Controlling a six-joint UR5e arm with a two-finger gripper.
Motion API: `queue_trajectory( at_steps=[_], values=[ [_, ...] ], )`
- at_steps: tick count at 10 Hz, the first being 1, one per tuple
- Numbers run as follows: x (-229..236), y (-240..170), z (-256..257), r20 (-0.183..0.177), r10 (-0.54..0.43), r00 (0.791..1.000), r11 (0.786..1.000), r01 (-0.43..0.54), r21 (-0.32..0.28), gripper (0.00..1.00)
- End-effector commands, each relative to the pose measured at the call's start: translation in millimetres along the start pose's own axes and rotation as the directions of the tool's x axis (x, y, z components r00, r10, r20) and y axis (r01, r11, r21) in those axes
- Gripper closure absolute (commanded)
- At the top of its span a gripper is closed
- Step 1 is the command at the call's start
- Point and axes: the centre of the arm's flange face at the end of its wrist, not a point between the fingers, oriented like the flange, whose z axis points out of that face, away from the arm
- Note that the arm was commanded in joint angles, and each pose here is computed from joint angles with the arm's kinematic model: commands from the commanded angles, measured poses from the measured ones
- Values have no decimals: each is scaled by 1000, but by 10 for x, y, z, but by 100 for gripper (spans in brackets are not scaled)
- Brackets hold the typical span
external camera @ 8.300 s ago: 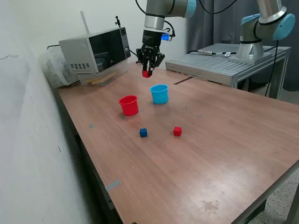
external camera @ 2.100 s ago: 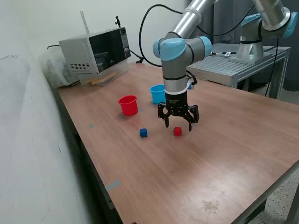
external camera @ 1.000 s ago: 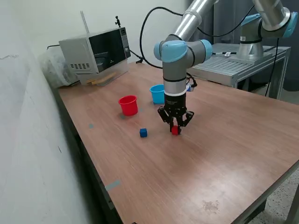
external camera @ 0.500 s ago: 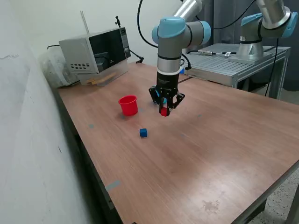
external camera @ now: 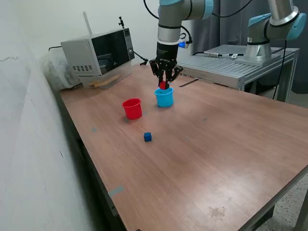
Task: Place red objects in the red bin, and blue objects in the blue bin.
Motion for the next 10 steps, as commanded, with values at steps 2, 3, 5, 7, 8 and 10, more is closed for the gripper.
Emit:
queue_trajectory(
  at_steps=[2, 3, 5, 7, 8, 10],
  values=[
    [-499, -552, -139, -20, 101, 995, 995, -101, 7, 100],
    [-676, -625, -257, -10, 129, 992, 992, -129, -7, 100],
    [-703, -635, -240, -23, 127, 992, 992, -127, 0, 100],
    [-680, -639, -191, -49, 126, 991, 992, -126, 14, 100],
    [-622, -602, -12, -62, 116, 991, 993, -114, 38, 100],
    [-459, -455, 566, -131, 112, 985, 991, -100, 91, 100]
  ],
)
